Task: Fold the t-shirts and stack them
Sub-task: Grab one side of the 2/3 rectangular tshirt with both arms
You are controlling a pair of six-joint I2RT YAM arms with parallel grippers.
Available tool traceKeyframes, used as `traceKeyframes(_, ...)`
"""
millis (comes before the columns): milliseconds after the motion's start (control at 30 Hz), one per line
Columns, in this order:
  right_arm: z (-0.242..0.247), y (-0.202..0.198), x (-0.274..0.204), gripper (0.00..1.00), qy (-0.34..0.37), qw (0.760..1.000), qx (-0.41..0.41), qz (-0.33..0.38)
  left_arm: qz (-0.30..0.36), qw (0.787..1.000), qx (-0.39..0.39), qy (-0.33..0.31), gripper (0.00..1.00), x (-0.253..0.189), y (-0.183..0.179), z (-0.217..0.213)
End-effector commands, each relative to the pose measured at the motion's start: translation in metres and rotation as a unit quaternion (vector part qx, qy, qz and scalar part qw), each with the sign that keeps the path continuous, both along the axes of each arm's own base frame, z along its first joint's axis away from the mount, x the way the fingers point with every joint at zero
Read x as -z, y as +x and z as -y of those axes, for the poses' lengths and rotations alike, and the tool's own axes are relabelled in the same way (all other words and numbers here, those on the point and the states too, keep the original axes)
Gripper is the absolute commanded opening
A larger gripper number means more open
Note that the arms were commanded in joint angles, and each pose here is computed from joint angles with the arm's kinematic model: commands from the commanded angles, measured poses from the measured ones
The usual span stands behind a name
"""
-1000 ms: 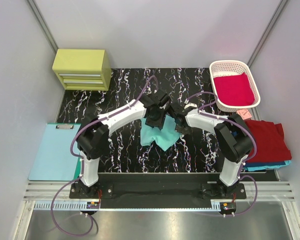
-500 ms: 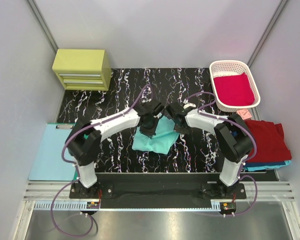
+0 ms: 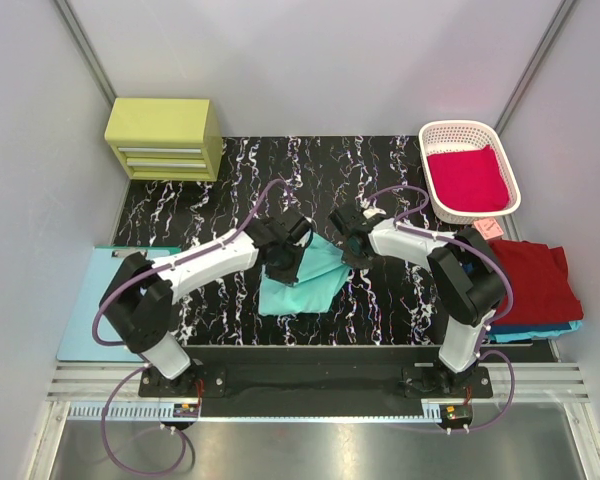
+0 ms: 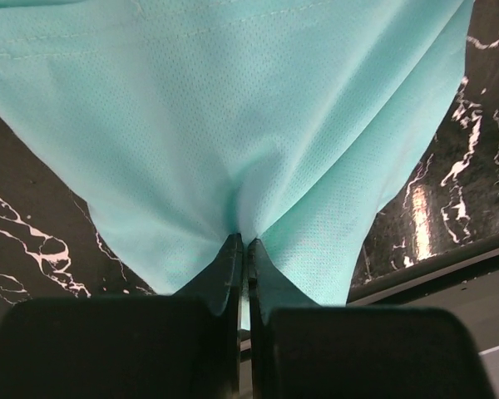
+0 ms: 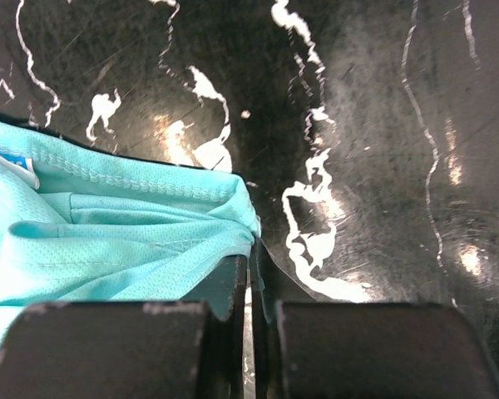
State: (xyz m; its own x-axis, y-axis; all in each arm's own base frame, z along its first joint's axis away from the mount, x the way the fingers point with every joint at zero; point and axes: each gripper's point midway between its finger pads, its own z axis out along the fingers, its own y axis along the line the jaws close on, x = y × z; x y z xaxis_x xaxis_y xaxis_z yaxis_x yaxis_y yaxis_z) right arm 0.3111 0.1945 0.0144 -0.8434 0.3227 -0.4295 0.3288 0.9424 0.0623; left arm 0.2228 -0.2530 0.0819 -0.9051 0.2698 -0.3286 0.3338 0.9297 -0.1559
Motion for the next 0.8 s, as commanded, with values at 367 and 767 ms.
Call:
traceKeyframes(367, 0.014, 0.001, 0.016, 0.23, -0.029, 0.999, -0.001, -0.018, -0.072, 0.992, 0.010, 0.106, 0.05, 0.024, -0.050, -0.064)
traceKeyframes(767, -0.018, 0.004, -0.038, 0.48, 0.050, 0.992, -0.105, 0.037, 0.004, 0.995, -0.012, 0.101, 0.59, -0.004, -0.021, -0.060)
